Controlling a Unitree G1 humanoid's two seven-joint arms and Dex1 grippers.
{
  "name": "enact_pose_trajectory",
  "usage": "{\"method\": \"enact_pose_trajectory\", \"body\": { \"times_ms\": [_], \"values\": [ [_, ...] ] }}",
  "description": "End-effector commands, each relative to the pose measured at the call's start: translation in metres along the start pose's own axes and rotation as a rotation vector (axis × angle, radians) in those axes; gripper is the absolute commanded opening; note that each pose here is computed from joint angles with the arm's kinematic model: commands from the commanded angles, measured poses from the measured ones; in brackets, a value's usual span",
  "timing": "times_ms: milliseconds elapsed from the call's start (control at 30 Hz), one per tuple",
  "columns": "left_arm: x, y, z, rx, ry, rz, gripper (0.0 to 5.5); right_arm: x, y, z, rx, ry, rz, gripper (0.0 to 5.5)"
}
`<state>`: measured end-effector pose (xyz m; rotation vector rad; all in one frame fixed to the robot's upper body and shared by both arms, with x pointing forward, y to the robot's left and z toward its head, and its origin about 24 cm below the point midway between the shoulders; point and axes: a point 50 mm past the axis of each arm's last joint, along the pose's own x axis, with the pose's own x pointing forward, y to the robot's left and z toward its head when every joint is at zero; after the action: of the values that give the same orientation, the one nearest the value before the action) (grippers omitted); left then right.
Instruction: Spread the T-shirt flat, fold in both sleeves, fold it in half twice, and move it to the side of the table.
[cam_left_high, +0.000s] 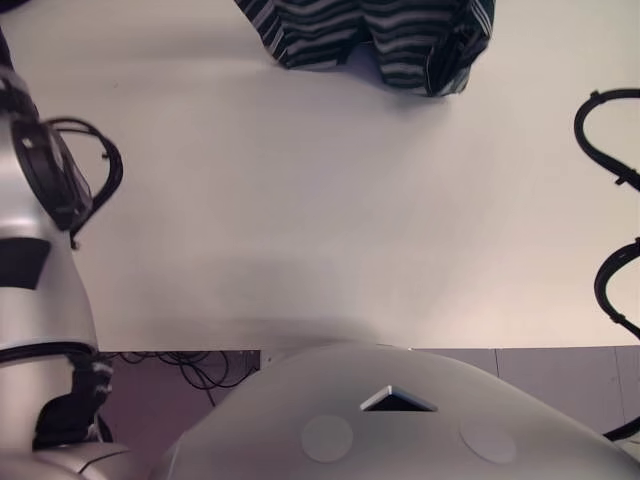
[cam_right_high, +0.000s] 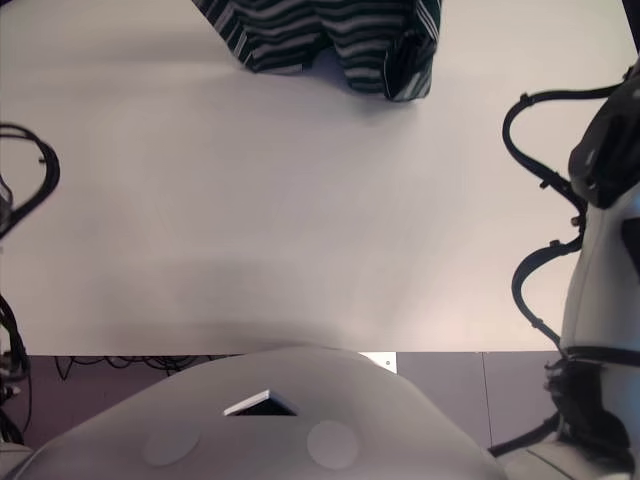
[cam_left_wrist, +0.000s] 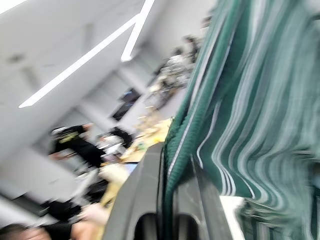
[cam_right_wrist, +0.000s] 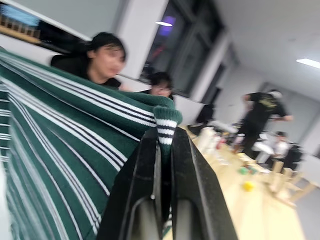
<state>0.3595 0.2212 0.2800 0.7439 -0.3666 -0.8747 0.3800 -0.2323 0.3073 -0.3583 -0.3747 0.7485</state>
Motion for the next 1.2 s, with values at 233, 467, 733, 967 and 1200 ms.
{"method": "enact_pose_trajectory", "body": {
  "times_ms": [233, 467, 733, 967, 1200],
  "values": [
    [-0.079, -0.141, 0.047, -0.168, -0.142, -0.74, 0.0, -0.088, 0.109, -0.017, 0.068, 0.084, 0.532, 0.02],
    [-0.091, -0.194, 0.059, -0.217, -0.112, -0.904, 0.0, -0.12, 0.209, -0.029, 0.191, 0.19, 0.869, 0.02],
    [-0.1, -0.247, 0.034, -0.275, 0.111, -0.959, 0.0, -0.147, 0.267, -0.067, 0.243, 0.431, 0.985, 0.02],
    [-0.109, -0.269, 0.032, -0.348, 0.143, -1.034, 1.16, -0.164, 0.292, -0.078, 0.338, 0.484, 1.045, 1.14],
    [-0.113, -0.226, 0.055, -0.504, -0.168, -0.893, 1.21, -0.153, 0.238, -0.052, 0.661, 0.131, 0.802, 1.58]
  ]
}}
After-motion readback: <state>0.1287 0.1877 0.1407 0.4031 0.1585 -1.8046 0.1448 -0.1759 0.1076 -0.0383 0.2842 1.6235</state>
